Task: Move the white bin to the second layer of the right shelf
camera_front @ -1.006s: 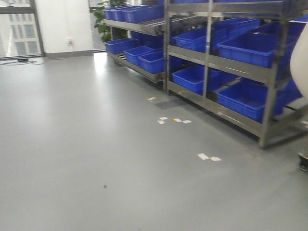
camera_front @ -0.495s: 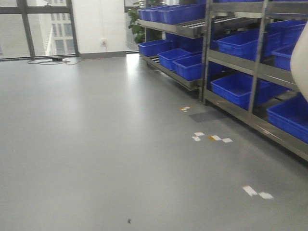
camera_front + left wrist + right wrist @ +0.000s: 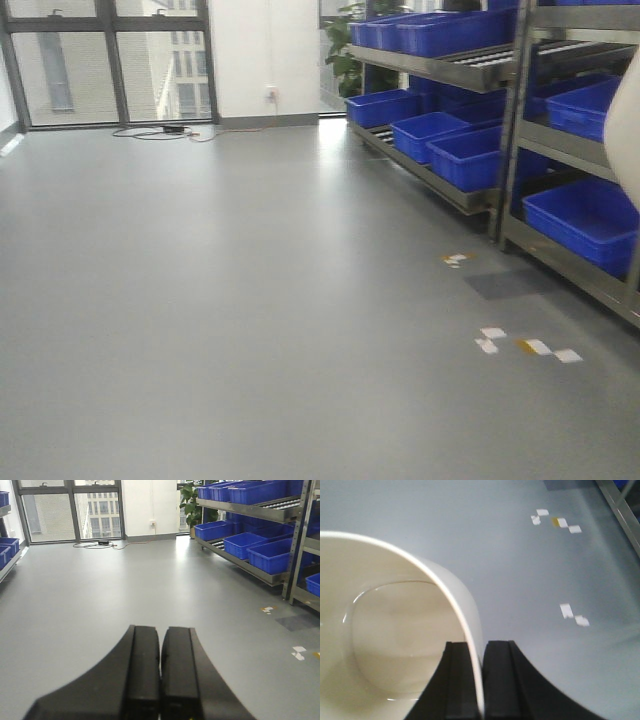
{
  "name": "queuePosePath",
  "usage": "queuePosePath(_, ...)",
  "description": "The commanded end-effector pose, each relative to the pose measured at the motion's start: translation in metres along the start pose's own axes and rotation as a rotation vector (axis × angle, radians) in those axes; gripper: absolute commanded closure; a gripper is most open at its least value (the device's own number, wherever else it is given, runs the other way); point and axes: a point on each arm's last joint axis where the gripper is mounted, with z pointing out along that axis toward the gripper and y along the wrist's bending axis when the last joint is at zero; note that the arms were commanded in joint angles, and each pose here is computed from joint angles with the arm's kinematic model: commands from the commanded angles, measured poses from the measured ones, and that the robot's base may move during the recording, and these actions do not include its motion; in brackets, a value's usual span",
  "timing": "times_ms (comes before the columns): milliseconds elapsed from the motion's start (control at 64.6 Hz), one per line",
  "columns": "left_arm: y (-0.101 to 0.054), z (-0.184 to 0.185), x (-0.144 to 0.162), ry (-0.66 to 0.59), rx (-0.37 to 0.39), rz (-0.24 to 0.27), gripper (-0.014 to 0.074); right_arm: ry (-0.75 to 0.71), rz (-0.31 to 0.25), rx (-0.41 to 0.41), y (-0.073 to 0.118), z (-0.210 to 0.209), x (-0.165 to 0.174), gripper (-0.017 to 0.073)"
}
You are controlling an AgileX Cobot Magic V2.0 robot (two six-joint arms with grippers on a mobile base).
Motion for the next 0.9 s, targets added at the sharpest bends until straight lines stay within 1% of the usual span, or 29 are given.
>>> queuePosePath(0,-0.0006,-0.0005,0.0012,-0.074,0.01,-0.013,0.0509,-0.109,-0.002,-0.004,0.0006,-0.006,-0.0145,0.0505)
queuePosePath(882,-0.0005,-0.0005,0.0012,-0.074,0.008,-0.013,0.0509,-0.109,-0.002,-0.004,0.0006,-0.006,-0.0145,0.0505)
